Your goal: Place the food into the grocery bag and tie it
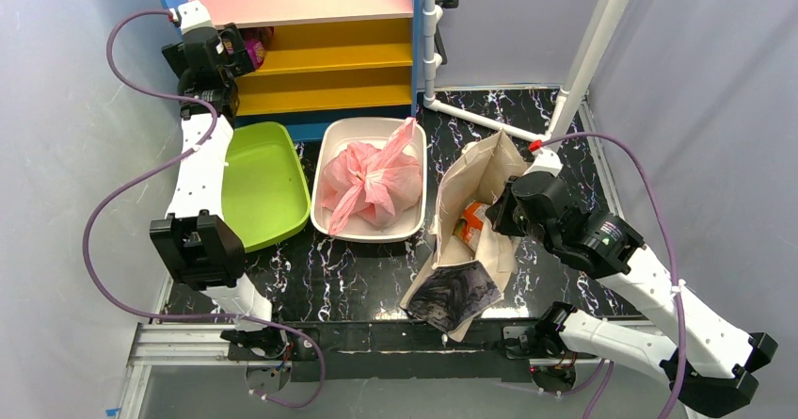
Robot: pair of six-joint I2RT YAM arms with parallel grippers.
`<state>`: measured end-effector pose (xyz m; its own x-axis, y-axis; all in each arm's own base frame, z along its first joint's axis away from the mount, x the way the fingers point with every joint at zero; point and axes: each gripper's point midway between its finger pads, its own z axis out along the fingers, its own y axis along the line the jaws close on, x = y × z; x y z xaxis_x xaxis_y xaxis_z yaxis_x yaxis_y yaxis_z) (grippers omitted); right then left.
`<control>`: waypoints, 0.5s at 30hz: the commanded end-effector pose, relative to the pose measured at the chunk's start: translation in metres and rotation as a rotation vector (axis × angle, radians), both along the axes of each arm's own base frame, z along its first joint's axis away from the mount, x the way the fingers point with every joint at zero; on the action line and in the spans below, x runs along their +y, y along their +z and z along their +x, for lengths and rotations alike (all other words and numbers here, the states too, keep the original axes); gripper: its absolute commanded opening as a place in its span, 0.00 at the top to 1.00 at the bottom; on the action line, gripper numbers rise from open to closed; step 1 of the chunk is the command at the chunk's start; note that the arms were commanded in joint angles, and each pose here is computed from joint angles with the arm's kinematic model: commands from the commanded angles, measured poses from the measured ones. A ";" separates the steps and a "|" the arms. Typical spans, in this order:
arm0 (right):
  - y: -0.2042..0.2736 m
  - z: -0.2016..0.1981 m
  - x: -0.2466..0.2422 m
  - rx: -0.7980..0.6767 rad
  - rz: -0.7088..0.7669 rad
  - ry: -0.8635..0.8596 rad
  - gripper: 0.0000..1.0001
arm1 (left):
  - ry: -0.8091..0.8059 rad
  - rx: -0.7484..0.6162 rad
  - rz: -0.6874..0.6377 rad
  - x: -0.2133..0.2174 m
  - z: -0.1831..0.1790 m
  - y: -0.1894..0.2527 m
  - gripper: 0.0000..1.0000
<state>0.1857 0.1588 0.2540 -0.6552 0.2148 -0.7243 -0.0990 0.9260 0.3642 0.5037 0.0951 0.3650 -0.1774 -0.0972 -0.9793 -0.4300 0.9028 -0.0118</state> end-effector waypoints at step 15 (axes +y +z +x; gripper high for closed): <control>-0.004 0.005 0.007 0.001 0.005 0.006 0.99 | -0.183 -0.166 -0.134 -0.032 0.025 -0.007 0.02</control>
<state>0.1882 0.1623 0.2527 -0.6578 0.2131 -0.7224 -0.0996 0.9261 0.3639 0.5325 0.0773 0.3167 -0.1804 -0.1954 -0.9640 -0.3318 0.9347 -0.1273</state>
